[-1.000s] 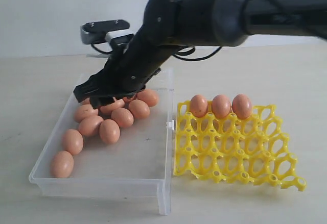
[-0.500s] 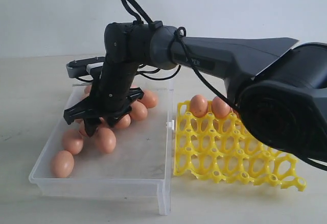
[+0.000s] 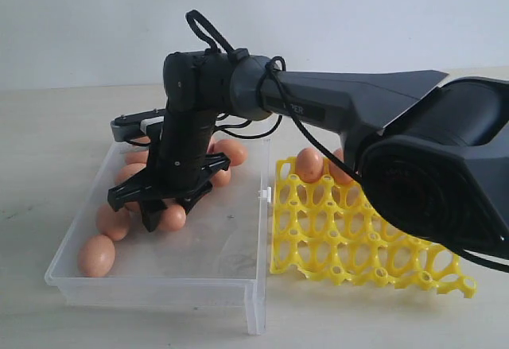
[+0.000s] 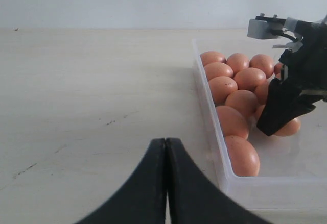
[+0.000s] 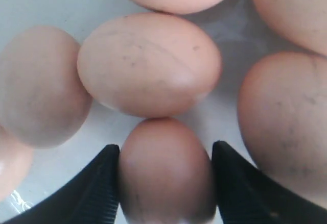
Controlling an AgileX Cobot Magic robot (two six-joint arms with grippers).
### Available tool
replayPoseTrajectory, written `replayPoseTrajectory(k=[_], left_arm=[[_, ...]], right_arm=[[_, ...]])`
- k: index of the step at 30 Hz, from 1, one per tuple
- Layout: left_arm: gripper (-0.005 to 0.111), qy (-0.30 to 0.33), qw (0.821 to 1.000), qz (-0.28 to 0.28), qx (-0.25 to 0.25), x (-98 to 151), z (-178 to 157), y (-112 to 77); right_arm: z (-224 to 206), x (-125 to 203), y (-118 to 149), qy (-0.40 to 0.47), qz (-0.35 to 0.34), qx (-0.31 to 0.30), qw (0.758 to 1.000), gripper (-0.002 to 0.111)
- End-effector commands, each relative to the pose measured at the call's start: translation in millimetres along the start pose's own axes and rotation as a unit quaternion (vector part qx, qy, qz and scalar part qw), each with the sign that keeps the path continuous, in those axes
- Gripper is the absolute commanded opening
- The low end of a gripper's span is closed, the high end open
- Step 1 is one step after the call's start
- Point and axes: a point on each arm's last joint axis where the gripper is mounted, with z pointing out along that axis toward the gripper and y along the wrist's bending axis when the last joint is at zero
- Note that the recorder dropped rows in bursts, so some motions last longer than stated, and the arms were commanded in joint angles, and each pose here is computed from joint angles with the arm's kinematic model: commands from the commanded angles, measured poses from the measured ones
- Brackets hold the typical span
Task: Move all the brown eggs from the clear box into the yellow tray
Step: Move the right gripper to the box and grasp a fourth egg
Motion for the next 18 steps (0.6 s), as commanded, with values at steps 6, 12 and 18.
replayPoseTrajectory(k=[6,12,18], left_arm=[[0.000,-0.007,1.000,0.000,0.000,-1.8,-0.8,-0.2],[0.000,-0.007,1.000,0.000,0.000,-1.8,-0.8,-0.2],[0.000,-0.007,1.000,0.000,0.000,-1.8,-0.8,-0.2]], right_arm=[[-17.3,-5.2,5.4,-0.027,-0.042,0.004,0.999,0.000],[-68.6,-14.0,27.0,-0.119,-0.097,0.037,0.987,0.000],[-127.4,1.9,42.6,-0.226,-0.120,0.052,0.965,0.000]])
